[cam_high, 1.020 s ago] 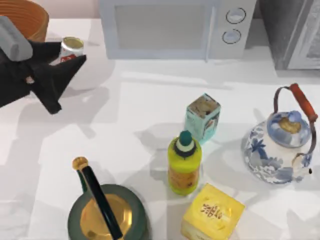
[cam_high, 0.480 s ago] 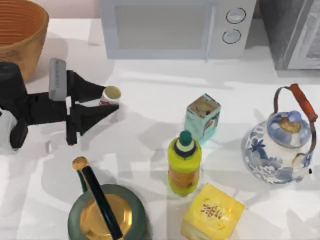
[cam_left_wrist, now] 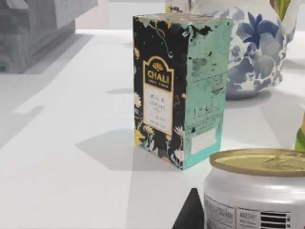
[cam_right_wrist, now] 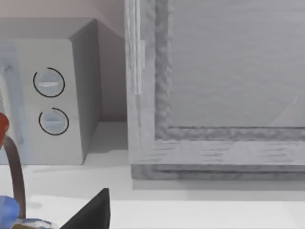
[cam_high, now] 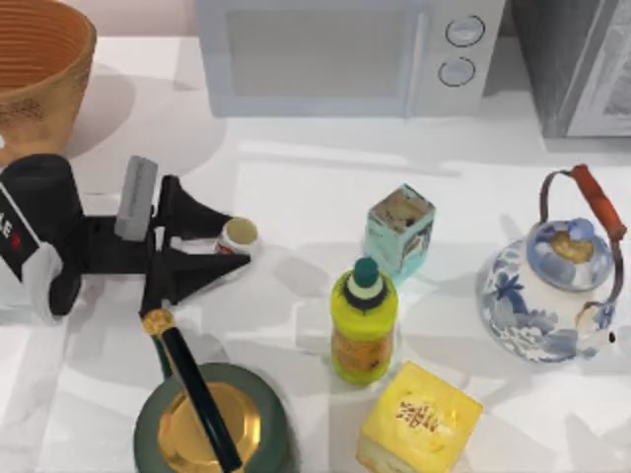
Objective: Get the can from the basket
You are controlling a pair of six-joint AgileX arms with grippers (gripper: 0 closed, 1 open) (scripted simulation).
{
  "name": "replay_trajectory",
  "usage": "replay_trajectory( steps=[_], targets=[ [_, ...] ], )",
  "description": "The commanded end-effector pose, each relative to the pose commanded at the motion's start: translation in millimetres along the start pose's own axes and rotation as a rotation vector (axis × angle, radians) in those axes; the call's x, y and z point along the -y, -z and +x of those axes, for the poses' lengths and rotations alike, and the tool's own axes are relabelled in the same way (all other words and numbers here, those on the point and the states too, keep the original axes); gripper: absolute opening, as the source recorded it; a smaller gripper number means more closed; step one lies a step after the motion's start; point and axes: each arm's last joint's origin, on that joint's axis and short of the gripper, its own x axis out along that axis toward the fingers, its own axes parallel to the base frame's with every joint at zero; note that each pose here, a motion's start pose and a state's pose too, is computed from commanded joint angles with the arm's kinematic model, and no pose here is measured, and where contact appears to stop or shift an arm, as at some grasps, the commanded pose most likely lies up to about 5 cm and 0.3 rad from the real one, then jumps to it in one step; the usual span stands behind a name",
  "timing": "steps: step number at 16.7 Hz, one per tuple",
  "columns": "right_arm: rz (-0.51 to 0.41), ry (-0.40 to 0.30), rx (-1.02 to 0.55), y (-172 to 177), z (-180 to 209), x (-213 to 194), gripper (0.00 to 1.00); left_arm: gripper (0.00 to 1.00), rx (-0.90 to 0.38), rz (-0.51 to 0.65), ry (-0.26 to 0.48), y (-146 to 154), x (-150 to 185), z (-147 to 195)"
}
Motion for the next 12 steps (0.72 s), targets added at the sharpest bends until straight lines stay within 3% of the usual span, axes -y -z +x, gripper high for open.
replay_trajectory(
  steps=[2, 12],
  targets=[
    [0.000, 0.000, 0.000, 0.0, 0.0, 0.0, 1.00, 0.00, 0.000, 0.000, 0.000, 0.0, 0.0, 0.0],
    [0.000, 0.000, 0.000, 0.0, 0.0, 0.0, 1.00, 0.75, 0.000, 0.000, 0.000, 0.0, 0.0, 0.0]
  ],
)
